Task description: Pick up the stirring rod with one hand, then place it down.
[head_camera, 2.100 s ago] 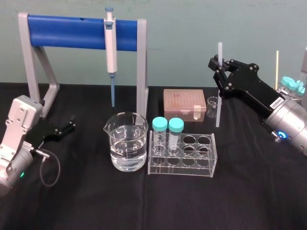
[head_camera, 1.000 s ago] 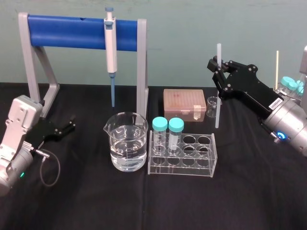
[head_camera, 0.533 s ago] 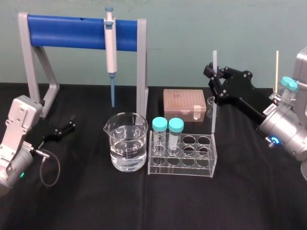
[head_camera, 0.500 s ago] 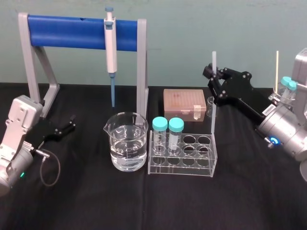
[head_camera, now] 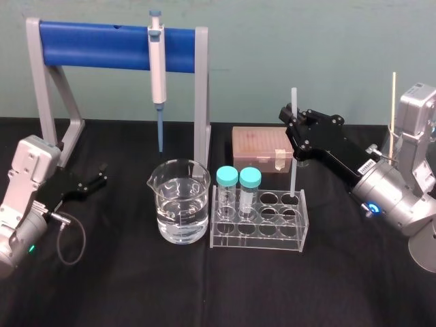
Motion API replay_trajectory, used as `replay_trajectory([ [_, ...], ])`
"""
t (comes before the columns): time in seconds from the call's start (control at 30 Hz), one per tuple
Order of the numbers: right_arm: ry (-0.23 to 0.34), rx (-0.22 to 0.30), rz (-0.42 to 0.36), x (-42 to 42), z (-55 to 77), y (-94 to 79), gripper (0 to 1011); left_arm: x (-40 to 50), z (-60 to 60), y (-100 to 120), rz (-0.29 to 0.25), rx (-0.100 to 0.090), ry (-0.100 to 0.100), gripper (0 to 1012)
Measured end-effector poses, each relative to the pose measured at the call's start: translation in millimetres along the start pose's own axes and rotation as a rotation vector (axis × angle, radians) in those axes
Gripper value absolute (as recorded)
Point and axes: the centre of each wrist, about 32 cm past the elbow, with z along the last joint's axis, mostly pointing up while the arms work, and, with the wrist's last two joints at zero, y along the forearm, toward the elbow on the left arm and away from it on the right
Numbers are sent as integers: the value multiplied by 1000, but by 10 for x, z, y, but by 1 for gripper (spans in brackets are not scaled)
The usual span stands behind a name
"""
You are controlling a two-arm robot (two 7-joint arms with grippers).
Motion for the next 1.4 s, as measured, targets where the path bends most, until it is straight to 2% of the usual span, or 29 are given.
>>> replay_trajectory([
  [0.53,30,-37,-11,5,-143,117,71,0,0,0,0,0,0,1000],
  [0.9,49,-93,-21,-25,-267,106,71,0,0,0,0,0,0,1000],
  [1.4,66,-135,-47,-52,-399,87,71,0,0,0,0,0,0,1000],
])
